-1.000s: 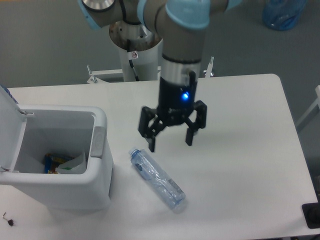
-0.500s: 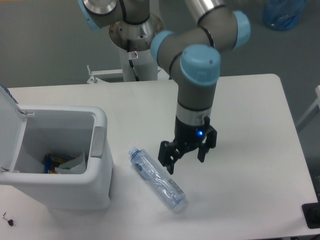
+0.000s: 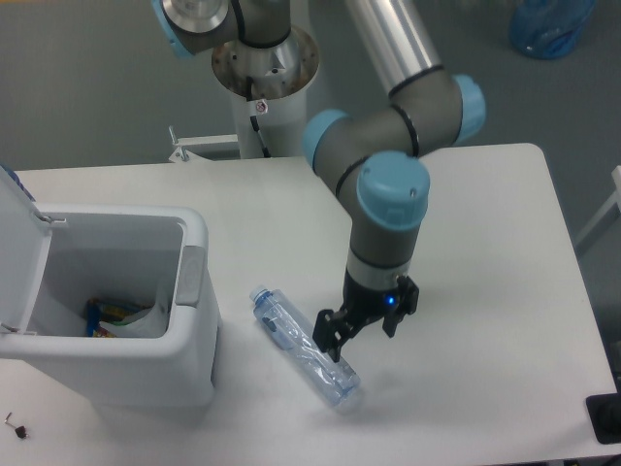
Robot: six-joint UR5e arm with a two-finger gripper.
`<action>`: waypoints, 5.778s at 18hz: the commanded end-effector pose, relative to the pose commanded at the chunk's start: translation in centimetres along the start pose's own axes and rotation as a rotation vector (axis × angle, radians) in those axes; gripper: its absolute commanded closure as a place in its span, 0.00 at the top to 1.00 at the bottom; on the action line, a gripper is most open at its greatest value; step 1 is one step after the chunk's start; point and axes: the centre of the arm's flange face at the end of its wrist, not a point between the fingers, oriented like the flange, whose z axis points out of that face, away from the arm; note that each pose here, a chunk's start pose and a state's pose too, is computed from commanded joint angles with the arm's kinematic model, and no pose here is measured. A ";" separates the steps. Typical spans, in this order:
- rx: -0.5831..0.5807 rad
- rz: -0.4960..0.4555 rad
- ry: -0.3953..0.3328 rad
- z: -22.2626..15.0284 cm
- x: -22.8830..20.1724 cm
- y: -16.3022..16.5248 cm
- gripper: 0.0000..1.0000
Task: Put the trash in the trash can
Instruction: 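Move the open gripper over the clear water bottle and lower it, then close the gripper around the bottle's middle, then lift the bottle and carry it over the trash bin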
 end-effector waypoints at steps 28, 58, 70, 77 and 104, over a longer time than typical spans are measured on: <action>-0.063 -0.020 -0.107 9.2 1.8 -1.0 1.00; -0.055 -0.012 -0.140 8.5 2.4 -0.6 0.63; -0.026 0.001 -0.145 6.6 2.7 -1.0 0.60; 0.110 0.021 -0.138 -1.1 2.6 -3.9 0.60; 0.677 0.252 0.141 -35.3 11.5 4.2 0.60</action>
